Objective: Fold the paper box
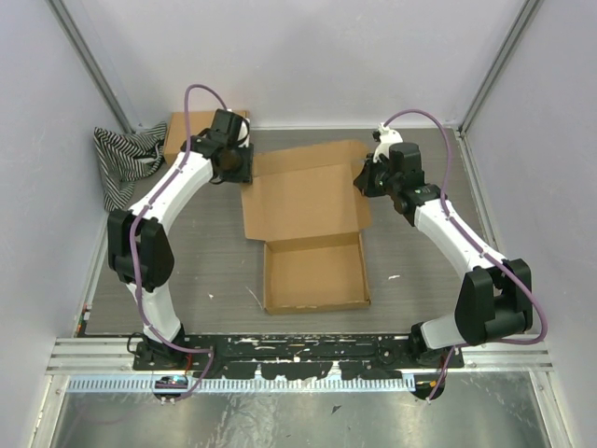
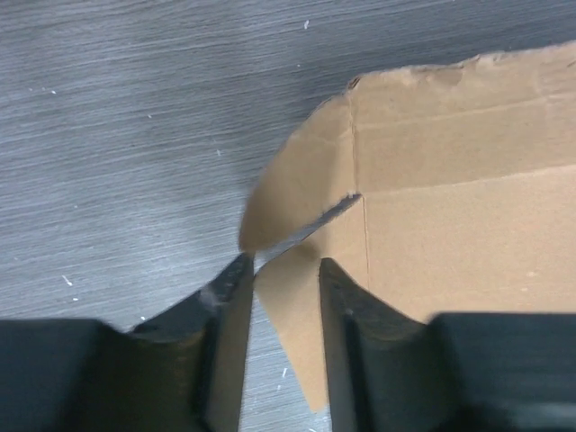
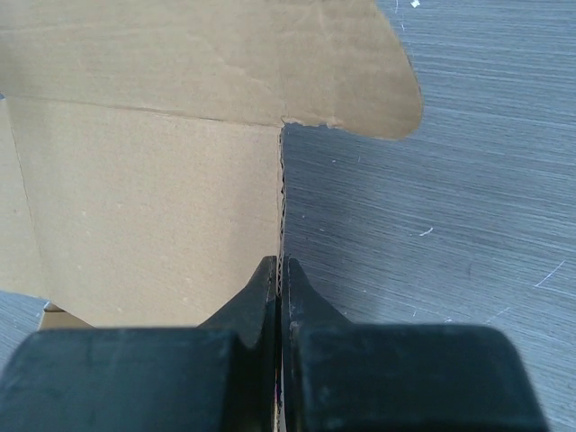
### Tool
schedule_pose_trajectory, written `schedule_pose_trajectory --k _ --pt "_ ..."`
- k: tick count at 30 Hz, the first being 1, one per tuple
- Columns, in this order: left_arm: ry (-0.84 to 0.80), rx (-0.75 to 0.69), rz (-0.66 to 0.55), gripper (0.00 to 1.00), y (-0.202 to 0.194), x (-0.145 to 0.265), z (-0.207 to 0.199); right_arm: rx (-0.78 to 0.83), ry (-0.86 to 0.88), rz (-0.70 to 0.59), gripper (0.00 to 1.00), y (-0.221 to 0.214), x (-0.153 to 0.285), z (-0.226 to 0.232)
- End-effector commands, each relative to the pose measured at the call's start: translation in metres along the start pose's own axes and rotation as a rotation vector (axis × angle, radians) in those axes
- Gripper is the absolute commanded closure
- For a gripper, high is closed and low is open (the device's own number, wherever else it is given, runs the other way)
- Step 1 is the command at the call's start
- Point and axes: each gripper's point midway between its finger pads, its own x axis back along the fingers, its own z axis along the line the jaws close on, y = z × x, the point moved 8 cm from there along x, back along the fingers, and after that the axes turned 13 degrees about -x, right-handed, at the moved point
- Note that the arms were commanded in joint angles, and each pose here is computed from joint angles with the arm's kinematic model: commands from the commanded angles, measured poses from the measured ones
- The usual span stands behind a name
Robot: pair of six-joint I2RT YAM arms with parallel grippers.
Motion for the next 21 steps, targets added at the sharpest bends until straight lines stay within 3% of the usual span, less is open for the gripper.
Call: schedule_pose_trajectory --k 1,4,7,13,21 --pt "-0.104 0.008 -0.023 0.65 0.006 0.001 -0.010 0.012 0.063 -0.060 0.99 0.020 0.009 0.017" --pt "-0.157 0.030 -0.040 0.78 0.008 0.006 -0.016 0.001 0.059 -0.043 0.99 0.019 0.006 0.016" --pt "-0.196 0.040 -0.053 0.85 0.010 0.010 -0.019 -0.005 0.060 -0.030 0.99 0.017 0.004 0.016" --pt "-0.255 0.047 -0.031 0.86 0.006 0.001 -0.025 -0.009 0.059 -0.022 0.99 0.016 0.004 0.016" --pt "-0.256 0.057 -0.005 0.78 0.000 -0.011 -0.026 -0.006 0.065 -0.021 0.99 0.017 0.004 0.017"
